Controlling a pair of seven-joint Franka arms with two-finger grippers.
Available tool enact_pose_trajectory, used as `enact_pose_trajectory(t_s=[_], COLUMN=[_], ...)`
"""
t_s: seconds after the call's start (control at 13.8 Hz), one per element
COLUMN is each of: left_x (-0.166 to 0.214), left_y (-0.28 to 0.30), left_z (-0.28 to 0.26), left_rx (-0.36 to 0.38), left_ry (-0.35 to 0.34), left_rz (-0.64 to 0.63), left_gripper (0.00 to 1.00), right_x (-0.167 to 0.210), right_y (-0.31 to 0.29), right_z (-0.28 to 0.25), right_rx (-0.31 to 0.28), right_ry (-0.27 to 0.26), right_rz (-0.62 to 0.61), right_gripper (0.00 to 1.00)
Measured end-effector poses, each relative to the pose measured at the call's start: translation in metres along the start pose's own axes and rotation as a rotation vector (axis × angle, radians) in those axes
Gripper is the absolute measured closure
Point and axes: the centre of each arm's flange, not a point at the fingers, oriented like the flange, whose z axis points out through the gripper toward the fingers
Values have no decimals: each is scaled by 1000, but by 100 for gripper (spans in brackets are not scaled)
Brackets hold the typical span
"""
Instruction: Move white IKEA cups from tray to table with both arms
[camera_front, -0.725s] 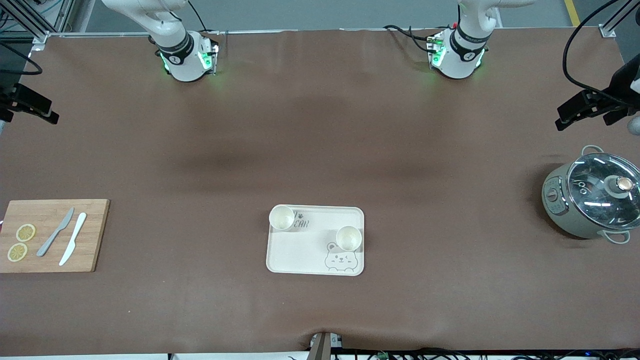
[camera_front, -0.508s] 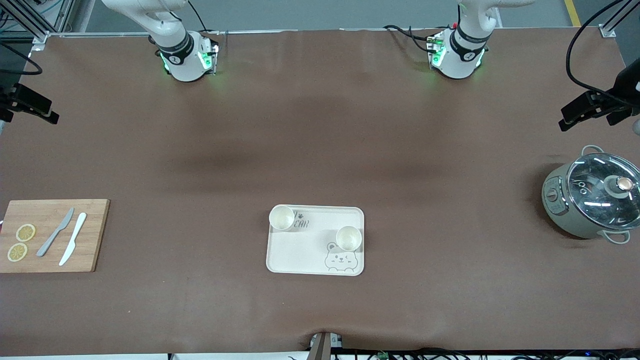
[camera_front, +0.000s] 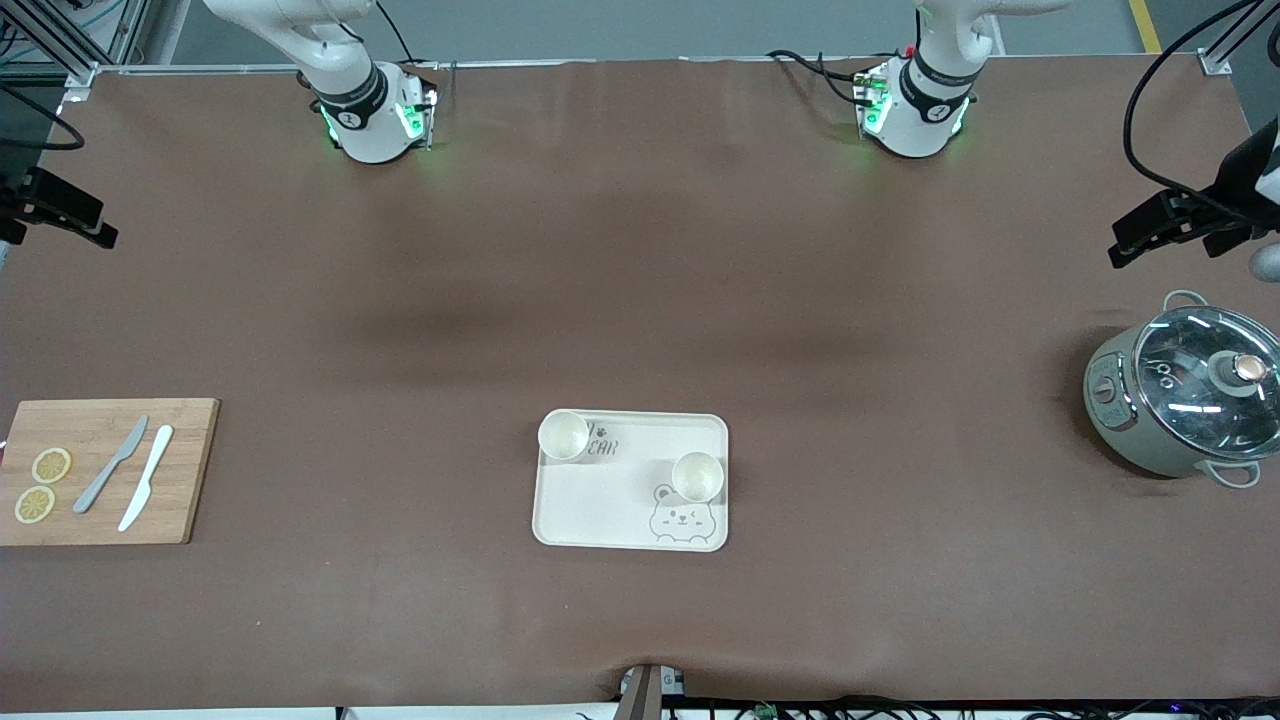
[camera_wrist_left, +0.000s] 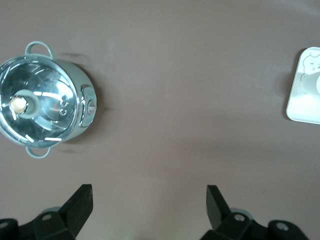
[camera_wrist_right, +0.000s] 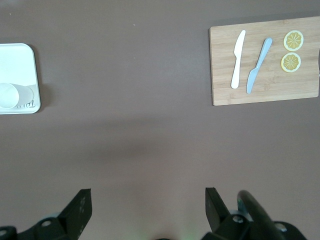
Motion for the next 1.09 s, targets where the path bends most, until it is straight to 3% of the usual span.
enact_pose_trajectory(t_s=[0.36,0.65,1.09], left_x=[29,45,78], left_y=[31,64,126], left_z=[31,65,126], left_rx=[-104,-111,-129], left_ry=[28,12,45], left_rz=[23,40,-24], left_gripper=[0,0,0], right_x=[7,19,44], right_y=[0,7,10], right_z=[10,26,70], right_rx=[-2,-4,-10], right_ry=[-14,-36,-112], right_rz=[2,12,15], right_gripper=[0,0,0])
